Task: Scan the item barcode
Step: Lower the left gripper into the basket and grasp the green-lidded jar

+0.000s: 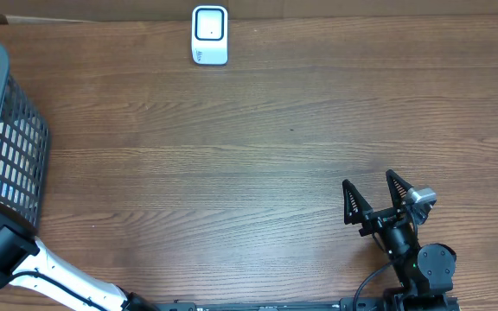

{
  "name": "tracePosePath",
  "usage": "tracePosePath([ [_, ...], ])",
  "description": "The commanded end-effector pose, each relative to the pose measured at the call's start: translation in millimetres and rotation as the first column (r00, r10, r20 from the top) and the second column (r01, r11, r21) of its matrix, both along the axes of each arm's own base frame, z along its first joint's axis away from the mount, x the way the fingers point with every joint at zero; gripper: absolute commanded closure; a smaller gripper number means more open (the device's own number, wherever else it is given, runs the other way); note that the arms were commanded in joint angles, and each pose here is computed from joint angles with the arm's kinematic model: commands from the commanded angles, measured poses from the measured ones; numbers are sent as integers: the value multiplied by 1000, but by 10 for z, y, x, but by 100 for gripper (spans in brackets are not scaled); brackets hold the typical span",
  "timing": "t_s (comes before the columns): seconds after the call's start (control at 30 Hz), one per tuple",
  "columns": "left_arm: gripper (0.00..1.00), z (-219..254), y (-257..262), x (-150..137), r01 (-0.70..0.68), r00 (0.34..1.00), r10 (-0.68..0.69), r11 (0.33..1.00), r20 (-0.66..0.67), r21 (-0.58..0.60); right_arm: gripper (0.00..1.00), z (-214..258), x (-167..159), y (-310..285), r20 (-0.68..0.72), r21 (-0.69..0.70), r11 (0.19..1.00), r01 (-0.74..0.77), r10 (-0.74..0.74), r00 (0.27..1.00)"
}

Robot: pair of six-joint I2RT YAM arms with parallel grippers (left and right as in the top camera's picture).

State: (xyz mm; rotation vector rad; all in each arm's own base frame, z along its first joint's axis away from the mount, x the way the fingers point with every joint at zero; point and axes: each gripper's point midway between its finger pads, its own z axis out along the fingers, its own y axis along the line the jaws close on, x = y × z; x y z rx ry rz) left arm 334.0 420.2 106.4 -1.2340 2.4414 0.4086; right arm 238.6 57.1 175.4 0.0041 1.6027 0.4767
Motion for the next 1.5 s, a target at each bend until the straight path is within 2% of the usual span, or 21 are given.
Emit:
tracePosePath([
  [0.0,0,-104,0,-2,24,1000,-24,1000,-1,-10,0,-12,6,-24,7,0,1000,12,-12,1000],
  [0.17,7,-226,1,-3,25,1000,-25,1000,1,-7,0,-12,6,-24,7,0,1000,12,-12,1000],
  [0.27,20,-266,5,4,25,1000,-25,1000,5,-3,0,-12,6,-24,7,0,1000,12,-12,1000],
  [0.33,34,-260,11,14,26,1000,-26,1000,8,1,0,-12,6,-24,7,0,1000,12,-12,1000],
  [0.4,41,-256,16,18,25,1000,-25,1000,10,3,0,-12,6,-24,7,0,1000,12,-12,1000],
  [0.6,49,-216,1,8,25,1000,-25,1000,9,2,0,-12,6,-24,7,0,1000,12,-12,1000],
  [0.73,52,22,-13,18,8,999,-8,1000,38,19,0,-12,6,-24,7,0,1000,12,-12,1000],
  [0.87,54,569,-29,27,-25,993,16,997,115,77,0,-12,6,-24,7,0,1000,12,-12,1000],
  [0.9,52,923,-94,42,-42,982,22,994,187,101,0,-12,6,-24,7,0,1000,12,-12,1000],
  [1.0,52,1533,-310,91,3,948,-48,990,316,143,0,-12,6,-24,7,0,1000,12,-12,1000],
  [1.17,53,2442,-766,6,46,883,-158,966,443,253,0,-12,6,-24,7,0,1000,12,-12,1000],
  [1.3,53,2995,-1372,-22,141,802,-287,943,523,302,0,-12,6,-24,7,0,1000,12,-12,1000],
  [1.47,53,3227,-2317,66,349,694,-449,893,563,283,0,-12,6,-24,7,0,1000,12,-12,1000],
])
